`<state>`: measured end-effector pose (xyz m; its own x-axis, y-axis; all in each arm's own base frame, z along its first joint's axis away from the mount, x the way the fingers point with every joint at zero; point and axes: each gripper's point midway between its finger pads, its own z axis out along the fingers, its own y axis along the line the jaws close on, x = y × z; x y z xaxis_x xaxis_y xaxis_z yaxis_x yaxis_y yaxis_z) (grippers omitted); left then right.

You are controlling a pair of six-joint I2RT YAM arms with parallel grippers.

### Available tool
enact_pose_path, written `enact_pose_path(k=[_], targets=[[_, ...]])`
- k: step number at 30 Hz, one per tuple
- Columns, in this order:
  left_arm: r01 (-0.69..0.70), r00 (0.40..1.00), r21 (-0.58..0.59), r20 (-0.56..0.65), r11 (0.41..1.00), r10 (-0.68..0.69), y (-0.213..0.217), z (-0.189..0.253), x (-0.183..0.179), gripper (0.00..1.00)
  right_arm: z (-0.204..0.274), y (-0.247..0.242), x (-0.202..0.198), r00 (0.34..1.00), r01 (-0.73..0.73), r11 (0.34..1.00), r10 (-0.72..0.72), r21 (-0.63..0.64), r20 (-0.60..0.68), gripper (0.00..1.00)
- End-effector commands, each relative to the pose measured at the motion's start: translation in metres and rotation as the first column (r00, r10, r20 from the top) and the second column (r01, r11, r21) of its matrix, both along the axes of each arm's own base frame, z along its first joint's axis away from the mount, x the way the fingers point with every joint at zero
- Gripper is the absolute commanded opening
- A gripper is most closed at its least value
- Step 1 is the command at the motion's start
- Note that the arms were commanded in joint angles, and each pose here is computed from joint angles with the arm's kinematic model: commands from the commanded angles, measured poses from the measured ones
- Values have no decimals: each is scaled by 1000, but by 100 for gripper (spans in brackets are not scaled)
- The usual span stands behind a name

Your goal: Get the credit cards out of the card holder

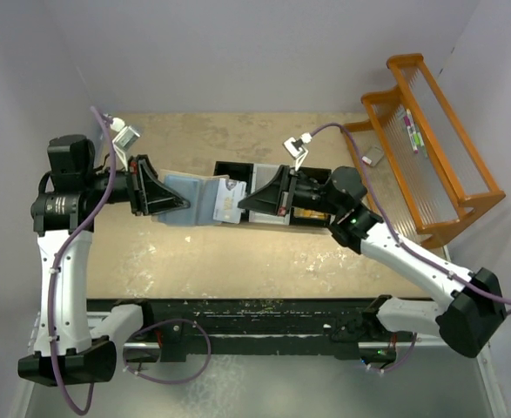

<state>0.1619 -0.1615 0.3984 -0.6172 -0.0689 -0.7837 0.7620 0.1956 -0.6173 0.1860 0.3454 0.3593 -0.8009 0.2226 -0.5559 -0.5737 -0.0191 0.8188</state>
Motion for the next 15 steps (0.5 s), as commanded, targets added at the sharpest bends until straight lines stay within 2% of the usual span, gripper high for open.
enact_pose_path(k=[1, 4, 8, 11, 15], targets=[[-47, 998, 32, 49, 998, 45, 3, 6, 15, 3, -1, -27, 9, 997, 72, 996, -70, -47, 35, 0], [-169, 983, 131, 96, 977, 158, 13, -7, 37, 0, -16, -50, 30, 986, 167, 977, -166, -130, 22, 0], [-360, 929, 298, 204, 884, 310, 39, -23, 66, 1, -48, -64, 59, 960, 269, 918, -280, -291, 3, 0], [-426, 898, 356, 278, 831, 342, 52, -24, 71, 1, -72, -64, 85, 944, 305, 862, -329, -405, 11, 0], [-440, 886, 364, 328, 821, 329, 54, -20, 62, 2, -93, -53, 129, 924, 354, 810, -381, -468, 40, 0]])
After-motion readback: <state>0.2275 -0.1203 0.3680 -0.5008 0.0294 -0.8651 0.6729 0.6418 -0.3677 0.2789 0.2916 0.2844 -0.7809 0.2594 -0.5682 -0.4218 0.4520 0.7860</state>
